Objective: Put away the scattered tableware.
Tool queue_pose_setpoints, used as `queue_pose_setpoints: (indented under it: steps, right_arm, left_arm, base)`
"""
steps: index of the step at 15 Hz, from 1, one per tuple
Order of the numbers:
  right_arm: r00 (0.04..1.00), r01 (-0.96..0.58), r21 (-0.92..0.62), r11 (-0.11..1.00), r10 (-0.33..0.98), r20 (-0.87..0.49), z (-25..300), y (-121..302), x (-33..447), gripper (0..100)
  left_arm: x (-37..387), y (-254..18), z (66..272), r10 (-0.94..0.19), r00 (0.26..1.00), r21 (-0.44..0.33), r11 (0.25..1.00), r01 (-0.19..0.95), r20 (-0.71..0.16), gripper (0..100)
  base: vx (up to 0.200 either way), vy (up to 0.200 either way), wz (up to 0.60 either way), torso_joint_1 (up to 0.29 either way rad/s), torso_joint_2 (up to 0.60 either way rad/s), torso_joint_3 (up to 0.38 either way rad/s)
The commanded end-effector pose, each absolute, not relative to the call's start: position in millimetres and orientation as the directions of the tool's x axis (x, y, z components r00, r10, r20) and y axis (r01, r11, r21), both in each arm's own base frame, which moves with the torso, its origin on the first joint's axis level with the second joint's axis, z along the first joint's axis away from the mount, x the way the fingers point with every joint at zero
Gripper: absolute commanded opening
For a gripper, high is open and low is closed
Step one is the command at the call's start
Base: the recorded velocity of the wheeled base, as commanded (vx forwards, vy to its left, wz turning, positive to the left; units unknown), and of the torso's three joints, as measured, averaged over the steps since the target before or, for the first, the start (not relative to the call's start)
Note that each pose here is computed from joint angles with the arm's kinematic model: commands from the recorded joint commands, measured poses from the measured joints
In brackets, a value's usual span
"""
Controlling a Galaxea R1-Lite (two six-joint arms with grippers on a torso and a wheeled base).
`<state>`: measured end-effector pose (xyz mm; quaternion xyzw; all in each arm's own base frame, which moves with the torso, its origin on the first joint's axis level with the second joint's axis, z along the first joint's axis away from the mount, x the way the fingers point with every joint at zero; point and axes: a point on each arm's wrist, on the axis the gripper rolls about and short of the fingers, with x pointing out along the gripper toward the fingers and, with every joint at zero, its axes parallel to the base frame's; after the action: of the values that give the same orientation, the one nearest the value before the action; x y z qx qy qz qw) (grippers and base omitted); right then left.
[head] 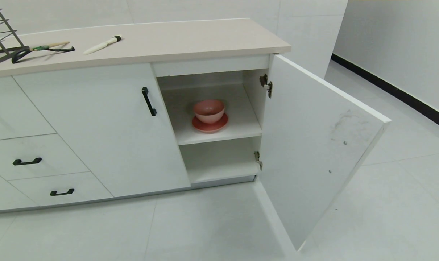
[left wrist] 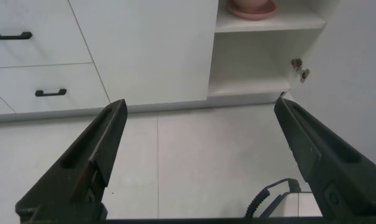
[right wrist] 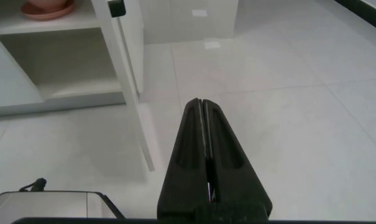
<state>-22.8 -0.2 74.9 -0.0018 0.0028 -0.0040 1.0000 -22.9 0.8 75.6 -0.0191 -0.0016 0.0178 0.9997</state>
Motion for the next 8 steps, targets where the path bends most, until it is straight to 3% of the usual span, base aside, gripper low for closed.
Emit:
queue_pose_setpoints:
  steps: [1,3,5,6,8]
  right_arm:
    - [1.0,0.008,0.0,1.0,-0.008,-0.003,75.4,-0.2,-22.7,0]
    - [0.999,0.007,0.008,1.0,-0.008,0.037,79.4,-0.2,-22.8,0]
    - [0.984,0.005,-0.01,1.0,-0.003,0.179,94.2,0.0,-24.4,0]
    - [0.985,-0.004,-0.024,1.0,0.008,0.174,96.3,0.2,-24.2,0]
    - [0.989,-0.084,-0.029,0.996,0.087,0.116,136.1,1.8,-16.7,0]
  left_arm:
    - [-22.8,0.8,75.6,0.037,0.999,-0.038,0.999,-0.037,0.002,100]
    - [-22.8,0.8,75.8,0.037,0.999,-0.049,0.998,-0.037,0.003,100]
    - [-22.8,0.8,75.8,0.037,0.999,-0.049,0.998,-0.037,0.003,100]
    - [-22.8,0.8,75.8,0.037,0.999,-0.049,0.998,-0.037,0.003,100]
    - [-22.8,0.8,75.8,0.037,0.999,-0.048,0.998,-0.037,0.003,100]
  base:
    - [0.0,0.0,0.0,0.0,0.0,0.0]
    - [0.0,0.0,0.0,0.0,0.0,0.0]
    - [0.0,0.0,0.0,0.0,0.0,0.0]
    - [0.0,0.0,0.0,0.0,0.0,0.0]
    - [0.0,0.0,0.0,0.0,0.0,0.0]
